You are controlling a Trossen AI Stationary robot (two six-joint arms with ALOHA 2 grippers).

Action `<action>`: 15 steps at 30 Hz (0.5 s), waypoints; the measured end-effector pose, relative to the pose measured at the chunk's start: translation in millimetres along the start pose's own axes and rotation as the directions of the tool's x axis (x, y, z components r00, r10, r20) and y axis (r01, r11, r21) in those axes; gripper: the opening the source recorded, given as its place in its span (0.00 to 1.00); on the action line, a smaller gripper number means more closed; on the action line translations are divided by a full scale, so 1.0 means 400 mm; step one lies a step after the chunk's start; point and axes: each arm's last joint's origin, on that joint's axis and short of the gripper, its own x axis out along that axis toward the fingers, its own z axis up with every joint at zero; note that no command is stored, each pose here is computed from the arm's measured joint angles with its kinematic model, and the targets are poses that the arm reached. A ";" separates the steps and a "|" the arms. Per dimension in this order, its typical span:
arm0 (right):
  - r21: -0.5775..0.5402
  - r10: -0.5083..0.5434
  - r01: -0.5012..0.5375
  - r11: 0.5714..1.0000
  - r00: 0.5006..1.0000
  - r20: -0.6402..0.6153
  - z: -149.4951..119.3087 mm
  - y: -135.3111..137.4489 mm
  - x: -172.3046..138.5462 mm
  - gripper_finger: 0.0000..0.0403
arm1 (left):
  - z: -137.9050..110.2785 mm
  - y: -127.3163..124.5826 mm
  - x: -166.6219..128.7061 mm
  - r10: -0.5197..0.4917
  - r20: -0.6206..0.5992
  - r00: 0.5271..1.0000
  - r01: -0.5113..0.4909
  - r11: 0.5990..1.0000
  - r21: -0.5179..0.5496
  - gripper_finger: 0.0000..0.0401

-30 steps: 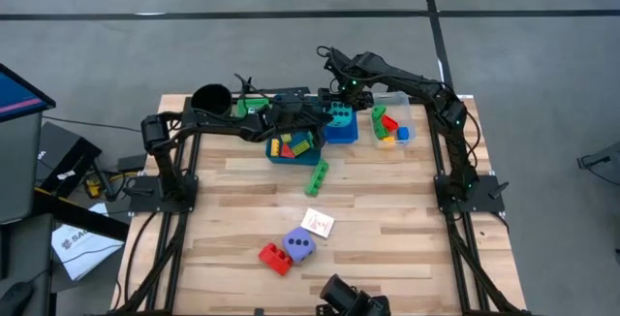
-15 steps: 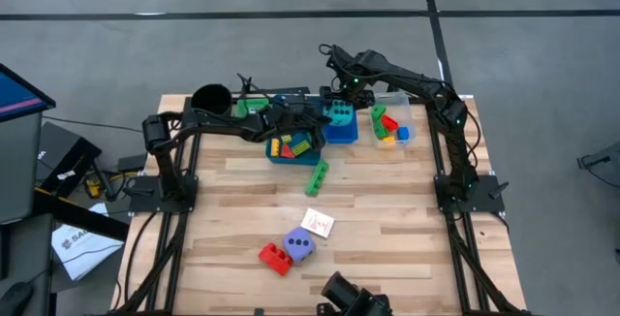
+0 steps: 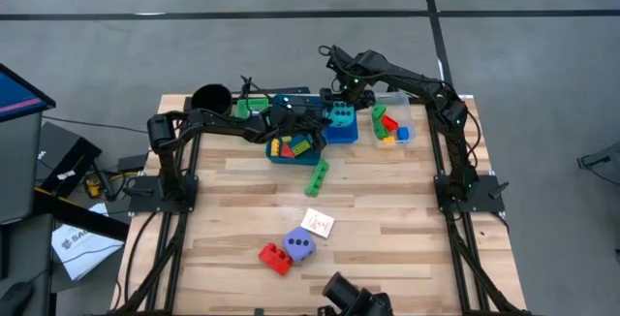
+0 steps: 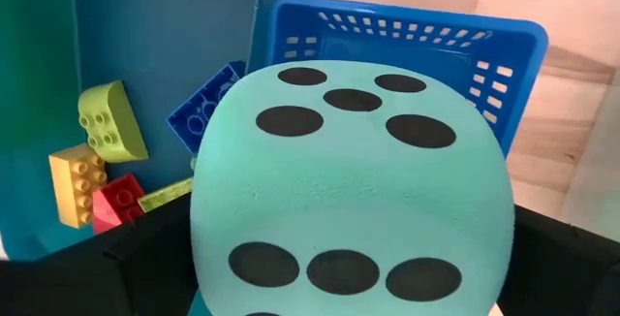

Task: Pick & Place Toys
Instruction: Put the blue dice into the blue bin

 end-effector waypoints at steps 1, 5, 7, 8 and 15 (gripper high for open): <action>-0.016 0.001 -0.001 1.000 1.000 -0.001 0.000 0.001 0.000 0.99 | 0.000 0.000 0.000 0.001 0.002 1.000 -0.001 1.000 0.000 0.00; -0.090 0.002 -0.003 0.996 1.000 -0.003 -0.005 0.006 0.001 0.99 | 0.002 0.000 0.000 0.002 0.007 1.000 -0.002 1.000 -0.001 0.00; -0.120 0.003 -0.003 0.993 1.000 -0.004 -0.007 0.007 0.002 0.99 | 0.002 0.001 0.000 0.004 0.006 1.000 -0.004 1.000 0.000 0.00; -0.130 0.002 -0.003 0.992 1.000 -0.005 -0.007 0.007 0.002 0.99 | 0.002 0.001 0.000 0.004 0.006 1.000 -0.004 1.000 -0.001 0.00; -0.213 0.000 0.000 0.977 1.000 -0.003 -0.002 0.001 0.000 0.99 | -0.001 0.000 0.000 0.004 -0.002 1.000 -0.004 1.000 0.000 0.00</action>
